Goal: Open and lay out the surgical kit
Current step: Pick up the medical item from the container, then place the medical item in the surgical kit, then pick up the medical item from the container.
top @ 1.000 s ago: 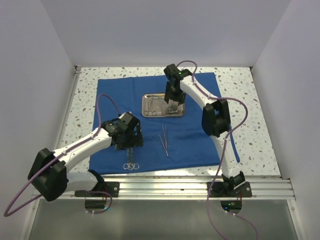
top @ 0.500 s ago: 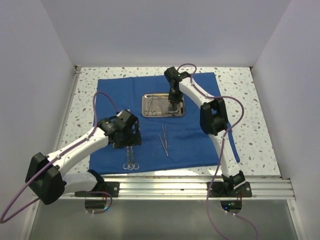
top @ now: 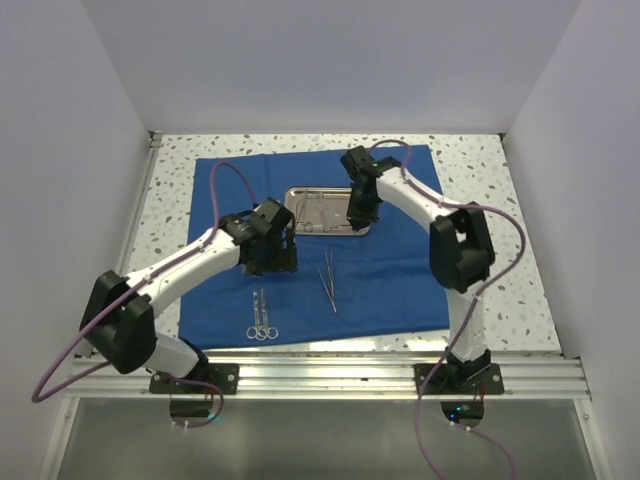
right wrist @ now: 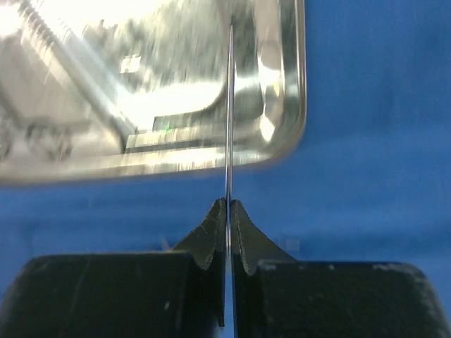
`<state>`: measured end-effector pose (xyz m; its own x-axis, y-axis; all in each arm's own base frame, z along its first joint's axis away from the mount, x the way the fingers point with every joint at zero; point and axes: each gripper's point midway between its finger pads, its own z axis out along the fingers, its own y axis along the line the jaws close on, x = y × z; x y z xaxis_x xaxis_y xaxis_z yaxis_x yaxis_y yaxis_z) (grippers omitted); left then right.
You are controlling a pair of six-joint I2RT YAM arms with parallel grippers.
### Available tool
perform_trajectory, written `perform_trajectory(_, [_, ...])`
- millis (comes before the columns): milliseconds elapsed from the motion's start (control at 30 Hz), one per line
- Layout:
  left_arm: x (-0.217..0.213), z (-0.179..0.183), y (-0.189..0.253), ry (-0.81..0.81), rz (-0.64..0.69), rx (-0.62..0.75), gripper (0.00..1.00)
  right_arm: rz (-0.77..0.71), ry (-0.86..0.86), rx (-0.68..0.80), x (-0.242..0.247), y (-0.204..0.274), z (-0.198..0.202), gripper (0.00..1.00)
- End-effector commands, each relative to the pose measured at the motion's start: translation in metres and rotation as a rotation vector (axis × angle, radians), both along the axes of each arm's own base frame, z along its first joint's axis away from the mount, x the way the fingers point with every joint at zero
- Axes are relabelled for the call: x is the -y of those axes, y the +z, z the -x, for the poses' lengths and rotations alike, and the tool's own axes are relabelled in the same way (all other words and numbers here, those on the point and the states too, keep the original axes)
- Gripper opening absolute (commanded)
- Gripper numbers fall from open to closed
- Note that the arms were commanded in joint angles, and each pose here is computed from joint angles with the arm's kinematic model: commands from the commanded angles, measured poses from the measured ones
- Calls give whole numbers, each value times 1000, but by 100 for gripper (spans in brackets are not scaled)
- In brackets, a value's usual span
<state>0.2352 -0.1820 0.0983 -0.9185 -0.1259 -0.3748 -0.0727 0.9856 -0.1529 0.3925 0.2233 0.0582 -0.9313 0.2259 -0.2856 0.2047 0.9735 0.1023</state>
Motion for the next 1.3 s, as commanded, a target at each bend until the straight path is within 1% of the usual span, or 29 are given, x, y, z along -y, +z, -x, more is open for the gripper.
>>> perform_trajectory(0, [20, -56, 22, -28, 51, 115, 79, -174, 71, 123, -33, 78, 35, 0])
perform_trajectory(67, [15, -79, 15, -28, 37, 108, 78, -173, 93, 94, -33, 71, 58, 0])
perform_trajectory(100, [17, -96, 25, -36, 45, 140, 77, -194, 112, 85, -40, 70, 70, 0])
perform_trajectory(133, [13, -109, 27, -25, 45, 149, 77, -190, 112, 70, -35, 65, 84, 0])
perform_trajectory(167, [13, -119, 16, -26, 25, 130, 76, -197, 116, 75, -37, 63, 89, 0])
perform_trajectory(200, [18, -138, 30, -40, 28, 173, 76, -202, 127, 36, -39, 52, 104, 0])
perform_trajectory(267, [21, -167, 27, -53, 2, 192, 74, -207, 125, 3, -38, 41, 121, 0])
perform_trajectory(333, [28, -182, 22, -71, -5, 190, 73, -210, 127, -6, -38, 36, 128, 0])
perform_trajectory(367, [32, -187, 5, -83, -19, 156, 72, -217, 123, -11, -38, 34, 130, 0])
perform_trajectory(400, [38, -198, 11, -89, -11, 178, 70, -217, 130, -27, -39, 30, 134, 0])
perform_trajectory(467, [44, -205, -3, -98, -11, 157, 69, -218, 145, -48, -42, 21, 141, 0])
perform_trajectory(633, [55, -223, -14, -115, 2, 170, 65, -255, 221, -72, -67, 5, 155, 0])
perform_trajectory(667, [55, -223, -23, -116, -8, 153, 64, -267, 230, -75, -70, 5, 157, 8])
perform_trajectory(700, [56, -226, -22, -120, -10, 158, 64, -272, 233, -71, -72, 6, 158, 21])
perform_trajectory(733, [56, -228, -24, -120, -16, 157, 63, -276, 235, -65, -72, 9, 157, 39])
perform_trajectory(767, [56, -228, -29, -123, -24, 150, 63, -252, 231, -61, -66, 11, 158, 84])
perform_trajectory(800, [57, -231, -29, -127, -25, 155, 63, -234, 239, -55, -62, 14, 158, 93])
perform_trajectory(833, [56, -233, -31, -126, -33, 155, 63, -230, 240, -34, -58, 24, 157, 96])
perform_trajectory(867, [56, -234, -37, -129, -40, 146, 63, -205, 241, -44, -52, 28, 162, 96])
perform_trajectory(900, [56, -236, -37, -132, -45, 151, 61, -182, 241, -22, -45, 34, 160, 97])
perform_trajectory(933, [56, -237, -40, -133, -48, 149, 61, -188, 243, 6, -42, 47, 160, 97])
perform_trajectory(1033, [57, -240, -46, -142, -56, 152, 59, -145, 239, 38, -23, 63, 167, 97])
perform_trajectory(1067, [57, -242, -50, -141, -61, 152, 59, -145, 236, 65, -14, 77, 171, 97])
perform_trajectory(1133, [56, -245, -53, -142, -76, 157, 59, -121, 228, 94, -1, 86, 175, 97])
perform_trajectory(1233, [54, -250, -64, -145, -105, 148, 54, -115, 207, 121, 18, 101, 186, 97])
perform_trajectory(1267, [52, -248, -76, -150, -126, 121, 52, -117, 194, 139, 25, 109, 189, 97])
